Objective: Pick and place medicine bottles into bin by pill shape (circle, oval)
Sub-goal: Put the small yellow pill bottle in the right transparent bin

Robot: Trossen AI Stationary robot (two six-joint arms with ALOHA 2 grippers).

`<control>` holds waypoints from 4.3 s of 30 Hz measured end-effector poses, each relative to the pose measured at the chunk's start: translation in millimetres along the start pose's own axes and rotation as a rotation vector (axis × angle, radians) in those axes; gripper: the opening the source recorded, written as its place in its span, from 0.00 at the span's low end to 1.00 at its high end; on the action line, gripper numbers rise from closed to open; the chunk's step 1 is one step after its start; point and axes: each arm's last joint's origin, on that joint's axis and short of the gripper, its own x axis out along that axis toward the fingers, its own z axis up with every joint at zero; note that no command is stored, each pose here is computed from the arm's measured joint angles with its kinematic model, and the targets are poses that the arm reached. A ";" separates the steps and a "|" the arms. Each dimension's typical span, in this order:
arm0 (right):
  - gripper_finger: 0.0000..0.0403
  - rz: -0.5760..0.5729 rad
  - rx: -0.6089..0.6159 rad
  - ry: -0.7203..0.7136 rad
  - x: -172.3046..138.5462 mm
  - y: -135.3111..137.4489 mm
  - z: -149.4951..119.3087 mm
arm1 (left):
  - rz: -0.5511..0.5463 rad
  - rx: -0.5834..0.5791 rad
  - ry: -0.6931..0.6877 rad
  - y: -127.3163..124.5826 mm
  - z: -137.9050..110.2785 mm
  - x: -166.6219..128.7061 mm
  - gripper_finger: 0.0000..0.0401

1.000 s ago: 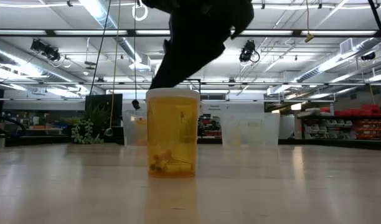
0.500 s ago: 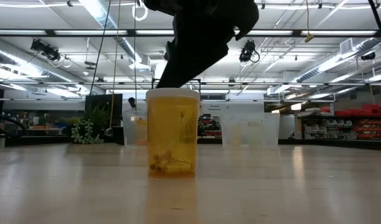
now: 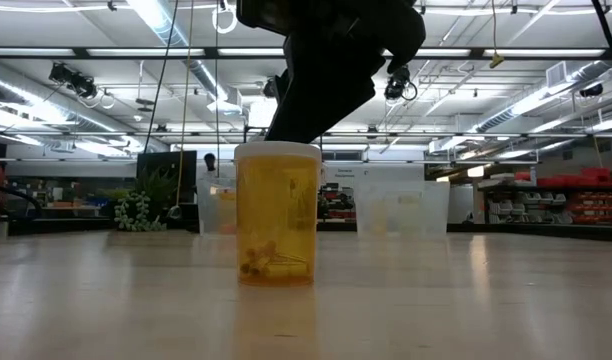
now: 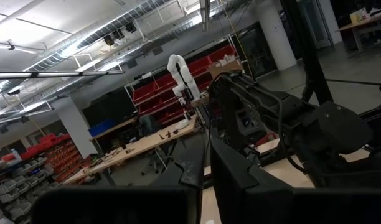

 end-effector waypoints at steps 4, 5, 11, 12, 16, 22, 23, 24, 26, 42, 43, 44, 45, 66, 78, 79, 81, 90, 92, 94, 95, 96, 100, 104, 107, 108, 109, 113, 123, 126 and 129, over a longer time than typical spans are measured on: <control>0.51 0.000 0.000 0.001 0.0 0.0 -0.1 | 0.000 0.001 -0.001 0.0 0.0 0.0 0.07; 0.51 0.000 0.000 0.001 0.0 0.0 -0.1 | 0.000 0.001 0.000 0.0 0.0 0.0 0.07; 0.51 0.000 0.011 0.001 0.0 0.0 -0.1 | 0.000 0.002 0.000 0.0 0.0 0.0 0.09; 0.51 0.000 0.012 0.001 0.0 0.0 -0.1 | 0.000 0.002 0.000 0.0 0.0 0.0 0.09; 0.51 0.000 0.018 0.001 0.0 0.0 -0.1 | 0.000 0.001 0.000 0.0 0.0 0.0 0.09; 0.51 0.016 0.016 -0.002 0.9 0.6 -1.0 | 0.000 0.001 0.000 0.0 0.0 0.0 0.08; 0.51 0.019 0.016 -0.001 2.0 0.7 -2.5 | 0.000 0.001 0.000 0.0 0.0 0.0 0.07; 0.51 0.019 0.014 0.004 3.8 0.9 -5.2 | 0.000 0.002 0.000 0.0 0.0 0.0 0.08; 0.51 0.017 0.020 0.014 7.1 1.0 -10.3 | 0.000 0.002 0.000 0.0 0.0 0.0 0.08; 0.51 0.013 0.044 -0.012 13.2 -3.7 -14.2 | 0.000 0.004 0.000 0.0 0.0 0.0 0.08; 0.50 0.013 0.045 -0.013 13.2 -3.9 -14.1 | 0.000 0.003 0.000 0.0 0.0 0.0 0.08; 0.49 0.013 0.045 -0.013 13.2 -3.9 -14.1 | 0.000 0.004 0.000 0.0 0.0 0.0 0.08; 0.48 0.013 0.045 -0.012 13.2 -3.9 -14.2 | 0.000 0.004 0.000 0.0 0.0 0.0 0.09; 0.34 -0.041 0.044 0.057 5.5 -14.0 -9.6 | 0.000 0.001 -0.001 0.0 0.1 -0.1 0.10; 0.34 -0.124 0.008 0.103 -9.9 -18.2 2.4 | 0.000 0.002 0.000 0.0 0.0 -0.1 0.07; 0.34 -0.129 0.006 0.105 -11.5 -18.6 3.8 | 0.000 0.001 0.000 0.0 0.0 0.0 0.07; 0.34 -0.136 0.001 0.109 -14.8 -19.1 6.7 | 0.000 0.001 -0.001 0.0 0.0 -0.1 0.08; 0.34 -0.151 -0.027 0.095 -27.5 -20.9 19.8 | 0.000 0.003 0.000 0.0 0.0 -0.1 0.09; 0.34 -0.169 -0.034 0.103 -30.6 -21.8 21.5 | 0.000 0.004 0.000 0.0 0.0 -0.1 0.08; 0.34 -0.187 -0.037 0.108 -34.7 -22.8 24.1 | -0.001 0.003 0.000 0.0 0.0 0.0 0.08; 0.34 -0.192 -0.037 0.107 -36.4 -23.1 25.6 | 0.000 0.003 0.000 0.0 0.0 -0.1 0.08; 0.34 -0.196 -0.039 0.107 -38.4 -23.4 27.0 | 0.000 0.004 0.000 0.0 0.0 -0.1 0.07; 0.34 -0.223 -0.053 0.123 -45.6 -25.3 30.6 | 0.000 0.001 0.000 0.0 0.0 0.0 0.09; 0.34 -0.245 -0.057 0.132 -52.2 -29.4 34.5 | -0.001 0.001 0.000 0.0 0.0 -0.1 0.10; 0.34 -0.249 -0.056 0.125 -55.4 -34.0 37.9 | 0.000 0.001 0.000 0.0 0.0 -0.1 0.09; 0.34 -0.251 -0.057 0.125 -56.1 -36.0 38.7 | -0.001 0.002 0.000 0.0 0.0 -0.1 0.09; 0.34 -0.253 -0.059 0.125 -57.1 -37.9 39.5 | 0.000 0.002 0.000 0.0 0.0 -0.1 0.08; 0.34 -0.261 -0.052 0.138 -61.5 -46.2 41.6 | -0.001 0.003 0.001 -0.1 -0.1 -0.1 0.07; 0.34 -0.285 -0.020 0.199 -71.8 -69.9 41.8 | -0.002 0.003 0.004 -0.2 -0.4 -0.1 0.10; 0.34 -0.301 -0.011 0.228 -73.7 -78.2 39.7 | -0.003 0.003 0.004 -0.2 -0.4 -0.1 0.09; 0.34 -0.335 -0.002 0.252 -74.0 -88.1 37.2 | -0.003 0.003 0.005 -0.2 -0.5 -0.1 0.08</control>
